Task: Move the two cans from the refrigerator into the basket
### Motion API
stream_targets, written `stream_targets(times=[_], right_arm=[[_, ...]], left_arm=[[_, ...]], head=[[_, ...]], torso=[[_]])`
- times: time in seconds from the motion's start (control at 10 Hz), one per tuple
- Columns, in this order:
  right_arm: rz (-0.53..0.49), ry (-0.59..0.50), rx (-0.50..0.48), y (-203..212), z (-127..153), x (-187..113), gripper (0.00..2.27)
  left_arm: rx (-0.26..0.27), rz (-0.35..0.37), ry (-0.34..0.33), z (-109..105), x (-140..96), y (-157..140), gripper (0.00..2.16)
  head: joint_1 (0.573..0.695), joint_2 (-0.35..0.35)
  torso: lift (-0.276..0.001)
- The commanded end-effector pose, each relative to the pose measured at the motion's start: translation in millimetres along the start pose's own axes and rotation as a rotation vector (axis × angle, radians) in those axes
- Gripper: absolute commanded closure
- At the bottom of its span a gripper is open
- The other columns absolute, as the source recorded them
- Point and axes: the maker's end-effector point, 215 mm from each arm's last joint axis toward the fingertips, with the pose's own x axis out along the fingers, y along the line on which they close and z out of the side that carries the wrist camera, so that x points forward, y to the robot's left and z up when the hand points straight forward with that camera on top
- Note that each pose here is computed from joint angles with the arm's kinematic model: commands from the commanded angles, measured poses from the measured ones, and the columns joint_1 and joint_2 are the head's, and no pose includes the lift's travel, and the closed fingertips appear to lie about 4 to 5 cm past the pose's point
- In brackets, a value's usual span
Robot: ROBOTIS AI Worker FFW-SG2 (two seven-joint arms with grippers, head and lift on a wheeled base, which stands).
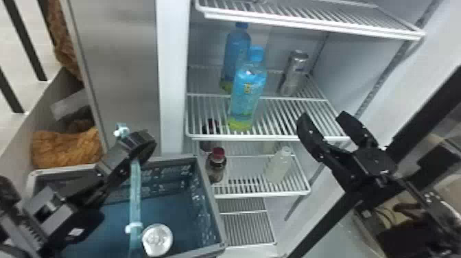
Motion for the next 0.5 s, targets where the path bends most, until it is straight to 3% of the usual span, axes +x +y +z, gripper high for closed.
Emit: stream_targets(times=[0.0, 0.4], right_arm=[[-0.027, -0.005, -0.02, -15.4, 0.2, 3.8, 0.1], [-0.087, -0.015, -0.034, -52.6, -4.7, 28.0, 0.1]], left_arm=[[0.001, -0.002, 0.003, -0.5, 1.8, -0.6, 1.2], [0.003, -0.008, 0.014, -1.7, 5.7, -1.6, 1.2]], head=[[0.695, -0.242], [0.674, -0.285]], torso=[[-0.035], [-0.035]])
